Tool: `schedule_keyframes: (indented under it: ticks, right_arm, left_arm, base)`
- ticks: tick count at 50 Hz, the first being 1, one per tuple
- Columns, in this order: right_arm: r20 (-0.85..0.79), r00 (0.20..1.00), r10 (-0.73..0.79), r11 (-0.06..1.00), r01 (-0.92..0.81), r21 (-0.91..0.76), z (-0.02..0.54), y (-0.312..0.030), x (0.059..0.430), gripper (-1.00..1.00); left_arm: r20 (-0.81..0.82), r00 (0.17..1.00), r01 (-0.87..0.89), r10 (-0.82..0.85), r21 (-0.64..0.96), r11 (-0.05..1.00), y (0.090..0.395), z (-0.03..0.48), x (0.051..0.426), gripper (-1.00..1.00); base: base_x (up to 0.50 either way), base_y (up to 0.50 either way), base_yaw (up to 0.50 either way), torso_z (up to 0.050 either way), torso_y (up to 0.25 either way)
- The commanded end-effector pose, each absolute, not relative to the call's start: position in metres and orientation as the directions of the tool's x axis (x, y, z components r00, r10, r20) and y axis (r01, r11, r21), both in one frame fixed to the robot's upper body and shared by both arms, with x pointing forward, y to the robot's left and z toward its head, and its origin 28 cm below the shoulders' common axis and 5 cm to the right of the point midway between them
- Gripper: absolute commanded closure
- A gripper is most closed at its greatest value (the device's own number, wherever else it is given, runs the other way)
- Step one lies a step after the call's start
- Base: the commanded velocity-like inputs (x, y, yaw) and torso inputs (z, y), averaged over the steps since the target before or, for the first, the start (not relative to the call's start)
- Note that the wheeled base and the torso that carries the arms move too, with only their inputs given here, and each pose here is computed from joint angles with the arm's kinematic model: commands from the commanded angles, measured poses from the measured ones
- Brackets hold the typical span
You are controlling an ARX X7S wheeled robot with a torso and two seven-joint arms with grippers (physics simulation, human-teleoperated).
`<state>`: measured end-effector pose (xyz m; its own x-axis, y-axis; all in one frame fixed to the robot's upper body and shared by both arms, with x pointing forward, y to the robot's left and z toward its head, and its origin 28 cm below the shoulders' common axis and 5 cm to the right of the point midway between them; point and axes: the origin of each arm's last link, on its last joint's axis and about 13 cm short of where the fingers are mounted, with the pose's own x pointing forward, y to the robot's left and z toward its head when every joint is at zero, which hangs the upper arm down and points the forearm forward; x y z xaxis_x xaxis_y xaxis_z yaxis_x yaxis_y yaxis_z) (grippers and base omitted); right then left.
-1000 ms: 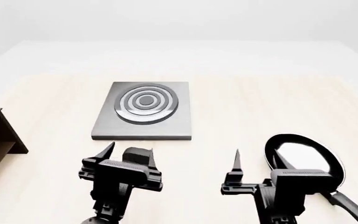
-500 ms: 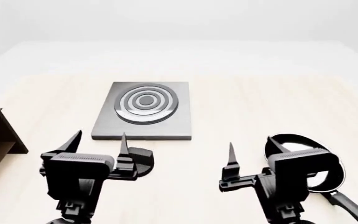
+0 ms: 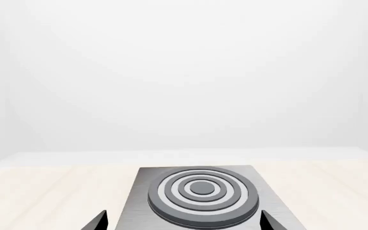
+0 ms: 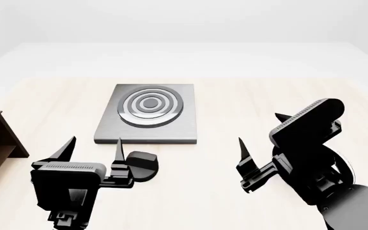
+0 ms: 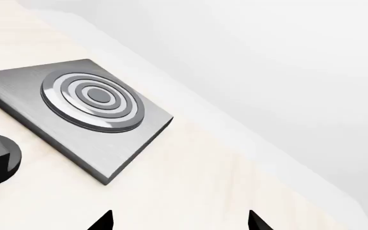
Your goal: Turn on the stove and put the frying pan on it.
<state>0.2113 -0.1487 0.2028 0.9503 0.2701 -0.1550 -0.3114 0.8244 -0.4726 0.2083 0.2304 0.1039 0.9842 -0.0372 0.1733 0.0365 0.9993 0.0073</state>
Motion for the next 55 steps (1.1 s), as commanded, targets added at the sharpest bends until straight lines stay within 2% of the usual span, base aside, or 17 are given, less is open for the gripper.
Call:
schedule_keyframes:
  ticks: [1, 6, 10, 12, 13, 15, 26, 34, 45, 53, 55]
  right_arm:
    - [-0.285, 0.954, 0.093, 0.708, -0.265, -0.654, 0.241, -0.175, 0.215, -1.0]
    - [-0.426, 0.905, -0.007, 0.634, -0.325, -0.701, 0.241, -0.189, 0.213, -1.0]
    - [-0.535, 0.843, -0.053, 0.629, -0.388, -0.674, 0.24, -0.201, 0.209, -1.0]
    - [-0.639, 0.768, -0.043, 0.639, -0.47, -0.609, 0.235, -0.207, 0.206, -1.0]
    - [-0.697, 0.717, 0.007, 0.687, -0.51, -0.518, 0.232, -0.21, 0.204, -1.0]
    - [-0.778, 0.627, -0.047, 0.66, -0.565, -0.495, 0.221, -0.219, 0.2, -1.0]
    - [-0.876, 0.472, -0.101, 0.633, -0.649, -0.423, 0.223, -0.241, 0.186, -1.0]
    - [-0.873, 0.442, -0.207, 0.659, -0.596, -0.458, 0.222, -0.256, 0.183, -1.0]
    - [-0.864, 0.421, -0.277, 0.703, -0.524, -0.481, 0.222, -0.274, 0.181, -1.0]
    - [-0.847, 0.451, -0.282, 0.718, -0.486, -0.498, 0.221, -0.28, 0.185, -1.0]
    - [-0.837, 0.479, -0.264, 0.724, -0.475, -0.5, 0.222, -0.279, 0.188, -1.0]
  left_arm:
    - [0.178, 0.984, 0.034, -0.032, -0.007, 0.999, 0.233, 0.104, 0.208, -1.0]
    - [0.18, 0.983, 0.034, -0.032, -0.01, 0.999, 0.234, 0.104, 0.208, -1.0]
    - [0.182, 0.983, 0.032, -0.028, -0.016, 0.999, 0.233, 0.104, 0.207, -1.0]
    - [0.183, 0.983, 0.036, -0.033, -0.013, 0.999, 0.233, 0.104, 0.207, -1.0]
    - [0.183, 0.983, 0.037, -0.034, -0.013, 0.999, 0.233, 0.104, 0.207, -1.0]
    - [0.184, 0.982, 0.038, -0.035, -0.012, 0.999, 0.232, 0.104, 0.207, -1.0]
    - [0.182, 0.983, 0.037, -0.035, -0.01, 0.999, 0.233, 0.104, 0.208, -1.0]
    - [0.18, 0.983, 0.04, -0.039, -0.007, 0.999, 0.232, 0.104, 0.207, -1.0]
    - [0.177, 0.983, 0.04, -0.039, -0.004, 0.999, 0.231, 0.102, 0.208, -1.0]
    - [0.174, 0.984, 0.042, -0.042, 0.001, 0.999, 0.23, 0.101, 0.208, -1.0]
    - [0.172, 0.984, 0.041, -0.041, 0.001, 0.999, 0.23, 0.1, 0.208, -1.0]
  base:
    - [0.0, 0.0, 0.0, 0.0, 0.0]
    - [0.0, 0.0, 0.0, 0.0, 0.0]
    - [0.0, 0.0, 0.0, 0.0, 0.0]
    - [0.0, 0.0, 0.0, 0.0, 0.0]
    - [0.0, 0.0, 0.0, 0.0, 0.0]
    - [0.0, 0.0, 0.0, 0.0, 0.0]
    - [0.0, 0.0, 0.0, 0.0, 0.0]
    - [0.0, 0.0, 0.0, 0.0, 0.0]
    - [0.0, 0.0, 0.0, 0.0, 0.0]
    - [0.0, 0.0, 0.0, 0.0, 0.0]
    - [0.0, 0.0, 0.0, 0.0, 0.0]
